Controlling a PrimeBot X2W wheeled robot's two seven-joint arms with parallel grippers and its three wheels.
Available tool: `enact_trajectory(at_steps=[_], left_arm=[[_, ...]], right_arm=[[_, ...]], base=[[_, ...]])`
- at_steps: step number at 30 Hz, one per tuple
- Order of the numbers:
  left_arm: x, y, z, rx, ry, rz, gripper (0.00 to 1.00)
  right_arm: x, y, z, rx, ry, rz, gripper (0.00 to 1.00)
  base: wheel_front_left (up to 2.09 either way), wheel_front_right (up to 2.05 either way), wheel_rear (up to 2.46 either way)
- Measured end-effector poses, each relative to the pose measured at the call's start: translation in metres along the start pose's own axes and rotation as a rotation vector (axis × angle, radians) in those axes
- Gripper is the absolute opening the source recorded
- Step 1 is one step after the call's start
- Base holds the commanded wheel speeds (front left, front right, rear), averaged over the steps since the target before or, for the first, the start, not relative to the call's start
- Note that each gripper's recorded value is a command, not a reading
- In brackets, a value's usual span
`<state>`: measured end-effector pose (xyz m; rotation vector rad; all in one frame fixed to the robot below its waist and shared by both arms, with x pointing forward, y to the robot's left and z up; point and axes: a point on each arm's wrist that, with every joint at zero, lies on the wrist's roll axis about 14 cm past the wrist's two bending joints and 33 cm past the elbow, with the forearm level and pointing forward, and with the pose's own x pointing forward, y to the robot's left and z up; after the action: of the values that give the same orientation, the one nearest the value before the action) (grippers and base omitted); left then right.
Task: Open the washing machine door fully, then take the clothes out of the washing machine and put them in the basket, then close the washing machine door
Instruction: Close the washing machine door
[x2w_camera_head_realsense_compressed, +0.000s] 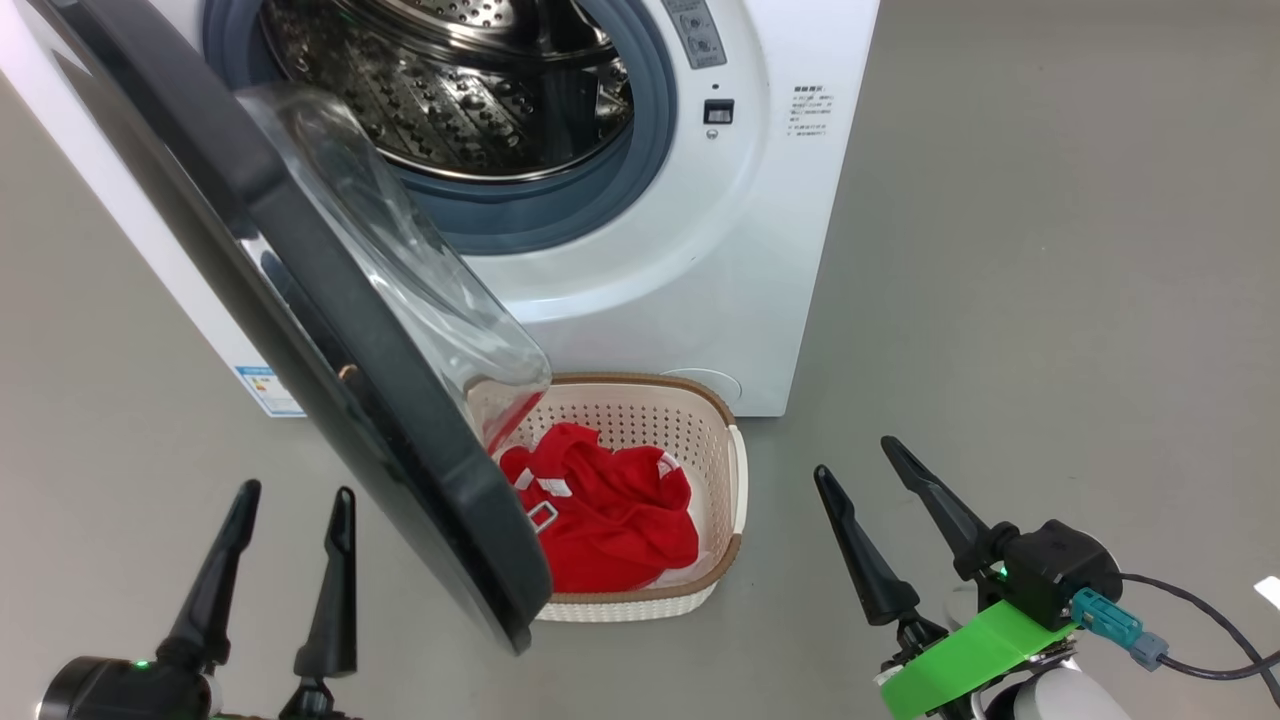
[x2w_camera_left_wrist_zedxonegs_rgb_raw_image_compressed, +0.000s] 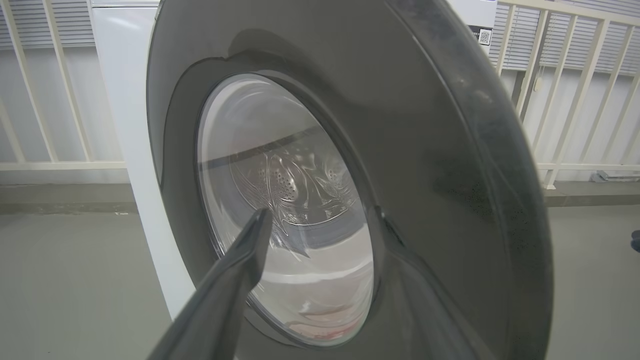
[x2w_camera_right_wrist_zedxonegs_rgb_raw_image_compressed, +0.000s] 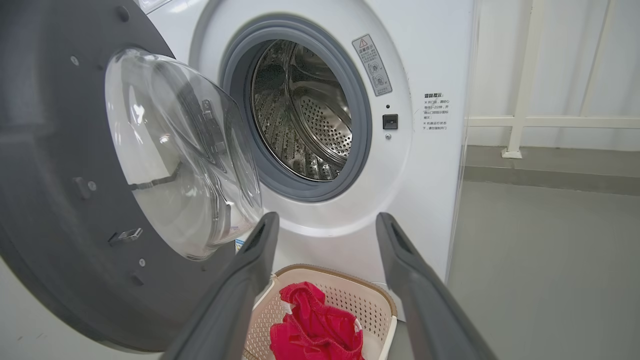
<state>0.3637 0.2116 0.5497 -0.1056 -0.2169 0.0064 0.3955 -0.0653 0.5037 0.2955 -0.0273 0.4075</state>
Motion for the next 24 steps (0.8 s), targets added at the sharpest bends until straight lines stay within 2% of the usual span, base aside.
enact_trajectory(at_steps=[24], left_arm=[[-0.006,-0.002,-0.016,0.008,0.052,0.003,1.0]], right_arm=[[0.0,-0.002,-0.002,-0.001,0.007,-0.003,1.0]], base=[[0.0,0.0,0.0]])
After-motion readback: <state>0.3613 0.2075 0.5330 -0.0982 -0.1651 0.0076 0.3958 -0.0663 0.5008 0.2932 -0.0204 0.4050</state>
